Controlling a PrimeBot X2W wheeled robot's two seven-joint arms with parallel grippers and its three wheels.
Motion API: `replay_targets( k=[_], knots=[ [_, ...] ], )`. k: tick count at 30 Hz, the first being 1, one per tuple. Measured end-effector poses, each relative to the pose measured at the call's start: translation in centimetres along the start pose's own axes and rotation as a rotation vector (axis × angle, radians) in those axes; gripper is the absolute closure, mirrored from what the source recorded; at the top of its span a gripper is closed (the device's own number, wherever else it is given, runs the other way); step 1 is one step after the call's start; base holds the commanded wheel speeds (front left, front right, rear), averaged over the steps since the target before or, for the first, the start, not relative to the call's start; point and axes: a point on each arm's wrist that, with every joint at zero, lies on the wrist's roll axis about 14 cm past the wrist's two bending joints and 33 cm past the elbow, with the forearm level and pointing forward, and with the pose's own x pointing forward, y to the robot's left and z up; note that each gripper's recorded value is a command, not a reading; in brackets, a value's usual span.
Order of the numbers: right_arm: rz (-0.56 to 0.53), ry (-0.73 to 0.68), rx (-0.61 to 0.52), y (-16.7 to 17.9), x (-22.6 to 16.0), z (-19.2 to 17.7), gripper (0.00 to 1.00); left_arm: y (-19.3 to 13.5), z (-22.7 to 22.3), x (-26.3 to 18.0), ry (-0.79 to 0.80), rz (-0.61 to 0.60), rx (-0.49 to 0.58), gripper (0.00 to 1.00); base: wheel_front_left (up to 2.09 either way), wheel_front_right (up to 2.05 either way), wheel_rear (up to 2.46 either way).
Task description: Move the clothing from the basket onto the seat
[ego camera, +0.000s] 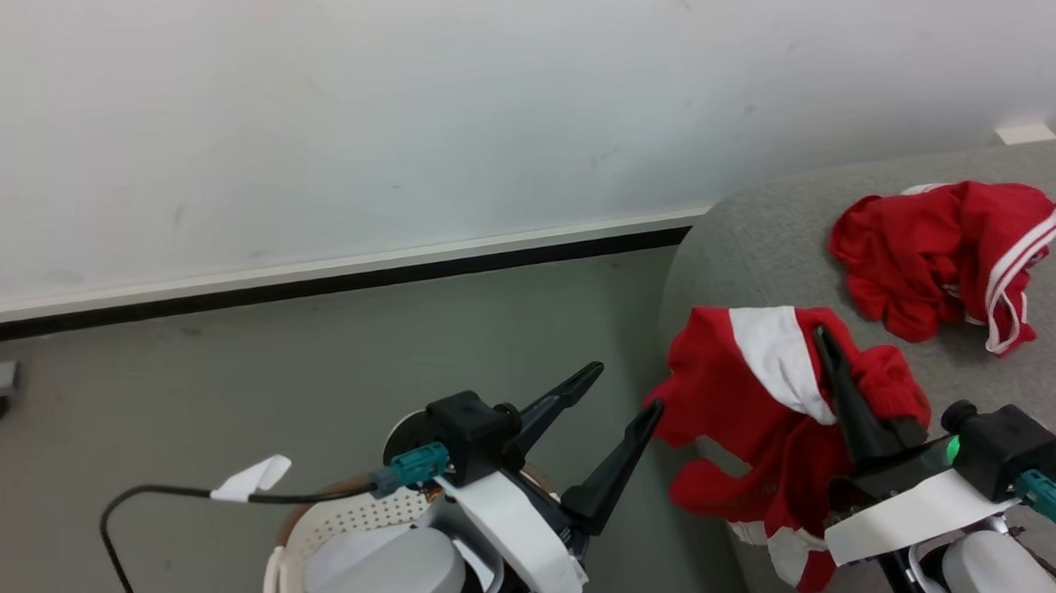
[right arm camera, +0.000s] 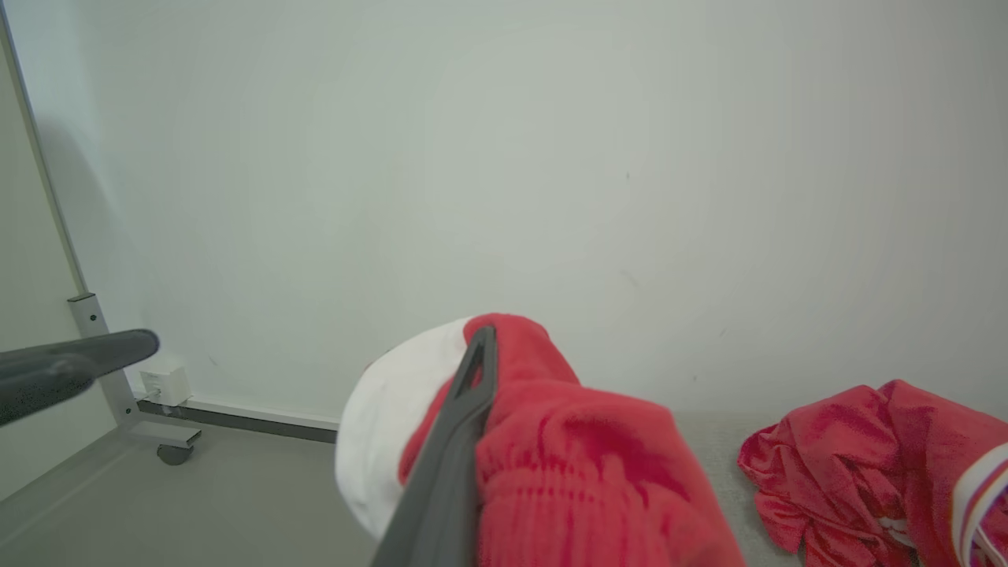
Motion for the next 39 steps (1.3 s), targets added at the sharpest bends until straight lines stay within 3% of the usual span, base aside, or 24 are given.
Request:
replay_targets(
  k=[9,21,30,39],
  knots=[
    [-0.174,-0.046,-0.076,-5.7,-4.1,2.7,1.00,-2.8,-1.6,2.4,0.018,-0.128,0.016,0.00,0.00,0.00,0.00],
    [-0.298,-0.046,-0.104,-8.2,-8.7,3.5,1.00,-6.6,-3.1,3.9,0.033,-0.248,0.005,0.00,0.00,0.00,0.00],
    [-0.278,-0.033,-0.118,-8.3,-7.4,3.3,1.00,-5.6,-4.0,3.8,0.042,-0.237,-0.007,0.00,0.00,0.00,0.00],
    [-0.221,-0.035,-0.289,-11.6,-2.3,6.5,1.00,-1.1,-5.6,3.6,0.064,-0.170,-0.010,0.00,0.00,0.00,0.00]
  ],
)
